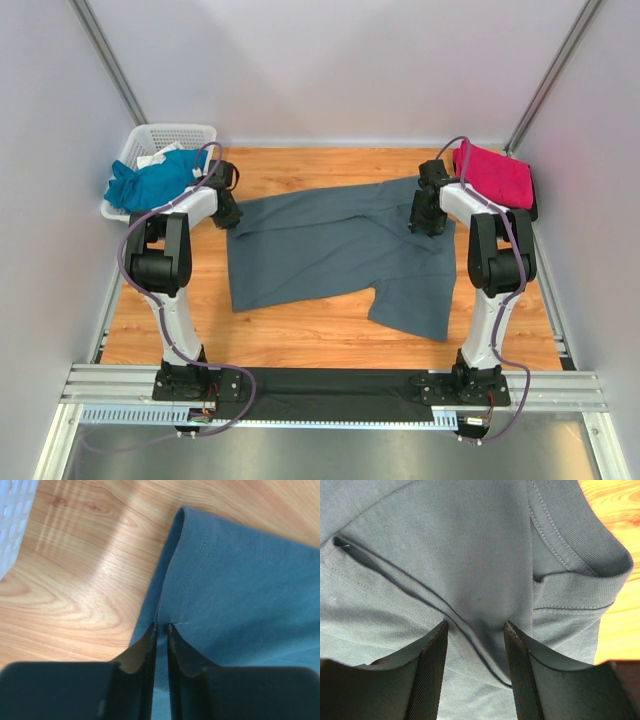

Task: Fold and stack the t-shirts
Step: Fold the tshirt

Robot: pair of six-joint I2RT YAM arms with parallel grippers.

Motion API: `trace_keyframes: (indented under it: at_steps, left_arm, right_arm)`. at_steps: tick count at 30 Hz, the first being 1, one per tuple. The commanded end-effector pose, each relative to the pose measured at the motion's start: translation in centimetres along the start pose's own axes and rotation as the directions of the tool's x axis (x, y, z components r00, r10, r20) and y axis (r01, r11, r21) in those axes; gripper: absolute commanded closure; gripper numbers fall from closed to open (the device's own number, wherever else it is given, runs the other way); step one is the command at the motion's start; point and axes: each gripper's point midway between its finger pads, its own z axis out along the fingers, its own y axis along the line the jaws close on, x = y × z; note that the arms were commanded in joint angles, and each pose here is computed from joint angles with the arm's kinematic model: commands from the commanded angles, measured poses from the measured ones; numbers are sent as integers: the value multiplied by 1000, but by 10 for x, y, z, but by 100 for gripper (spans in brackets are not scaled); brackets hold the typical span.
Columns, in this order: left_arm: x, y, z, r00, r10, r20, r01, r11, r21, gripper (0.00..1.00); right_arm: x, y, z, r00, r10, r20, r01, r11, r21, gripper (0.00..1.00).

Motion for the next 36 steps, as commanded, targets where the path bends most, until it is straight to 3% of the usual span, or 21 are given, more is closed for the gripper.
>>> trace_keyframes:
  at_steps: [1, 5, 36]
  left_arm:
    - [-6, -4, -8, 1000, -8, 22, 8, 1000, 9, 85]
    - [-13, 2, -10, 999, 12, 48, -10, 1000, -27, 100]
    - [-57, 11, -37, 968, 159, 192, -146, 986, -80, 100]
  right_arm:
    - [12, -13, 9, 999, -17, -50, 19, 999, 43, 50]
    - [12, -13, 8, 999, -20, -48, 22, 999, 48, 50]
    - [12, -12, 9, 999, -20, -51, 23, 999, 49, 51]
